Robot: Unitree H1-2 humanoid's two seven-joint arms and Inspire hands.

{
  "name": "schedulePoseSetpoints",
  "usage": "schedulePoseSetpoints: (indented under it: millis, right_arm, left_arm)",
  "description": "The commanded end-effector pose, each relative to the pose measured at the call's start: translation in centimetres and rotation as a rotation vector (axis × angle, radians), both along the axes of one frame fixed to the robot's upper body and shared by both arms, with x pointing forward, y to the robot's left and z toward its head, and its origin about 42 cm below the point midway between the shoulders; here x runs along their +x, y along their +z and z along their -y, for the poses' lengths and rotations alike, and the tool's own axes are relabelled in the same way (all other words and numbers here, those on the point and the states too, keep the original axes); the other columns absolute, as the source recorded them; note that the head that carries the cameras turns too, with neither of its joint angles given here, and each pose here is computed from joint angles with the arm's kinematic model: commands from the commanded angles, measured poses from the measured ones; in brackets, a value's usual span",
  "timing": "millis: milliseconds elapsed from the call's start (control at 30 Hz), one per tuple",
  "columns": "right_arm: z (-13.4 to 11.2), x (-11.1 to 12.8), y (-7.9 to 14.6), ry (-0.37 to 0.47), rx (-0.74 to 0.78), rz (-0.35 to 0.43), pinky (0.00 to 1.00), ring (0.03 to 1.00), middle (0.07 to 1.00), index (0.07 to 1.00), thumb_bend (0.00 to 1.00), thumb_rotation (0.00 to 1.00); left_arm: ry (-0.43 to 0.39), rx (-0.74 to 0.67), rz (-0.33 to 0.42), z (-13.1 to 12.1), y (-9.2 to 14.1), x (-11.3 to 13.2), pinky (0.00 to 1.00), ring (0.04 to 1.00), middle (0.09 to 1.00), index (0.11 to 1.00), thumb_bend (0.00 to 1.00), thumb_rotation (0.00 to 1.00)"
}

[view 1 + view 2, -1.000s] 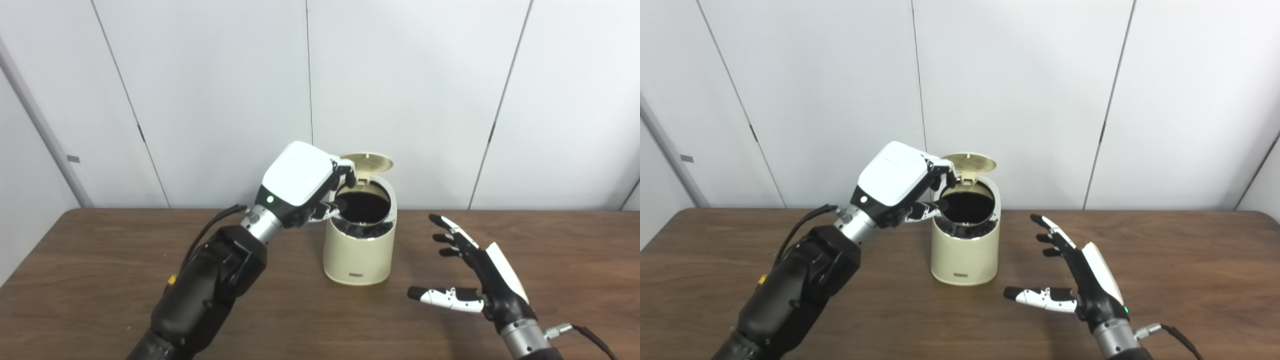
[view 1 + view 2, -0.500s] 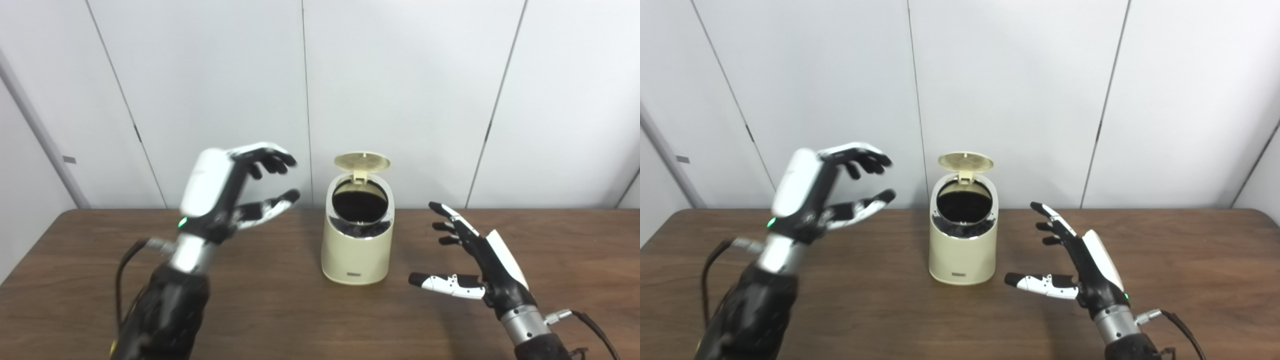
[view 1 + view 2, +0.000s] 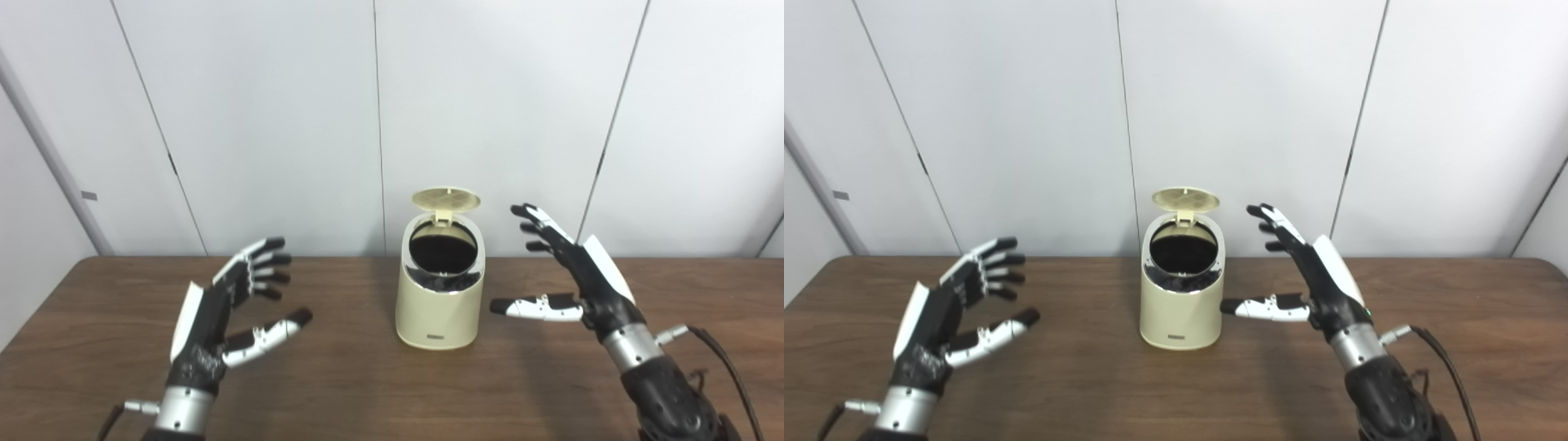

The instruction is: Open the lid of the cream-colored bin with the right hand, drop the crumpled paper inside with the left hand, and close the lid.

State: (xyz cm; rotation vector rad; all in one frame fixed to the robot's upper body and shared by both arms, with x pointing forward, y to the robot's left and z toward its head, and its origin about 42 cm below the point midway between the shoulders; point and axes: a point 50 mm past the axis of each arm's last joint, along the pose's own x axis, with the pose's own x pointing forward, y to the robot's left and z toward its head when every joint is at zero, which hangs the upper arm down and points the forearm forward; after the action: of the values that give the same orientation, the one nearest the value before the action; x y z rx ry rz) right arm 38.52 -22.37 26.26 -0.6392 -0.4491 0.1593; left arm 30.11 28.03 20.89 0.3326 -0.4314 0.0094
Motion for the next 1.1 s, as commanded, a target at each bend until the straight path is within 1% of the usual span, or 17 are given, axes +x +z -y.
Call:
schedulePoseSetpoints:
  millis: [0, 67, 167, 267, 300, 333, 433, 533, 700, 767, 900, 1067]
  right_arm:
    - [-0.5, 0.7, 3.6, 0.036, -0.043, 0.113, 0.77, 0.894, 0.927, 0.893, 0.82, 0.36]
    - [-0.8, 1.1, 4.6, 0.038, -0.082, 0.125, 0.74, 0.867, 0.918, 0.888, 0.81, 0.38]
    - [-1.2, 1.8, 5.7, 0.045, -0.110, 0.142, 0.73, 0.850, 0.897, 0.870, 0.80, 0.38]
    - [-1.7, 2.6, 6.7, 0.057, -0.118, 0.157, 0.75, 0.845, 0.884, 0.847, 0.81, 0.36]
    - [-1.8, 2.9, 7.0, 0.050, -0.143, 0.160, 0.75, 0.848, 0.882, 0.844, 0.81, 0.38]
    - [-1.8, 3.1, 7.3, 0.041, -0.173, 0.164, 0.74, 0.847, 0.877, 0.841, 0.81, 0.43]
    - [-2.0, 3.6, 8.2, 0.022, -0.234, 0.189, 0.69, 0.830, 0.861, 0.830, 0.77, 0.51]
    - [-2.3, 4.1, 9.0, 0.022, -0.255, 0.192, 0.66, 0.816, 0.852, 0.824, 0.73, 0.54]
    - [-2.6, 4.6, 10.2, 0.013, -0.280, 0.175, 0.65, 0.840, 0.872, 0.838, 0.69, 0.53]
    - [-2.6, 4.9, 10.4, 0.005, -0.295, 0.184, 0.65, 0.843, 0.870, 0.836, 0.70, 0.53]
    - [-2.8, 5.4, 10.8, -0.018, -0.344, 0.201, 0.65, 0.840, 0.864, 0.832, 0.73, 0.59]
    - [-3.2, 5.7, 11.0, -0.024, -0.379, 0.200, 0.69, 0.860, 0.859, 0.831, 0.73, 0.60]
  left_arm:
    - [-0.014, 0.009, 0.066, 0.1, 0.6, -0.1, 0.56, 0.645, 0.730, 0.806, 0.70, 0.16]
    - [-0.005, -0.012, 0.050, 0.5, -0.6, -0.3, 0.54, 0.628, 0.710, 0.782, 0.68, 0.14]
    - [0.003, -0.018, 0.035, 1.1, -2.1, -0.4, 0.50, 0.602, 0.682, 0.744, 0.64, 0.07]
    - [-0.003, -0.004, 0.004, 1.3, -3.5, -0.6, 0.50, 0.600, 0.680, 0.743, 0.62, 0.04]
    - [-0.005, -0.006, -0.010, 1.3, -3.7, -0.7, 0.50, 0.602, 0.682, 0.746, 0.63, 0.03]
    - [-0.005, -0.006, -0.021, 1.4, -3.9, -0.8, 0.50, 0.603, 0.684, 0.750, 0.63, 0.03]
    - [-0.007, -0.007, -0.036, 1.5, -4.2, -1.1, 0.50, 0.606, 0.690, 0.756, 0.63, 0.01]
    - [-0.006, -0.008, -0.041, 1.4, -4.4, -1.1, 0.50, 0.610, 0.690, 0.755, 0.64, 0.00]
    - [-0.016, -0.013, -0.045, 1.5, -4.4, -1.1, 0.50, 0.606, 0.688, 0.758, 0.66, 0.00]
    - [-0.017, -0.013, -0.046, 1.5, -4.4, -1.0, 0.50, 0.603, 0.688, 0.760, 0.66, 0.00]
    - [-0.019, -0.016, -0.049, 1.4, -4.4, -1.0, 0.50, 0.600, 0.688, 0.762, 0.67, 0.02]
    - [-0.021, -0.015, -0.050, 1.5, -4.4, -0.9, 0.50, 0.603, 0.686, 0.761, 0.67, 0.04]
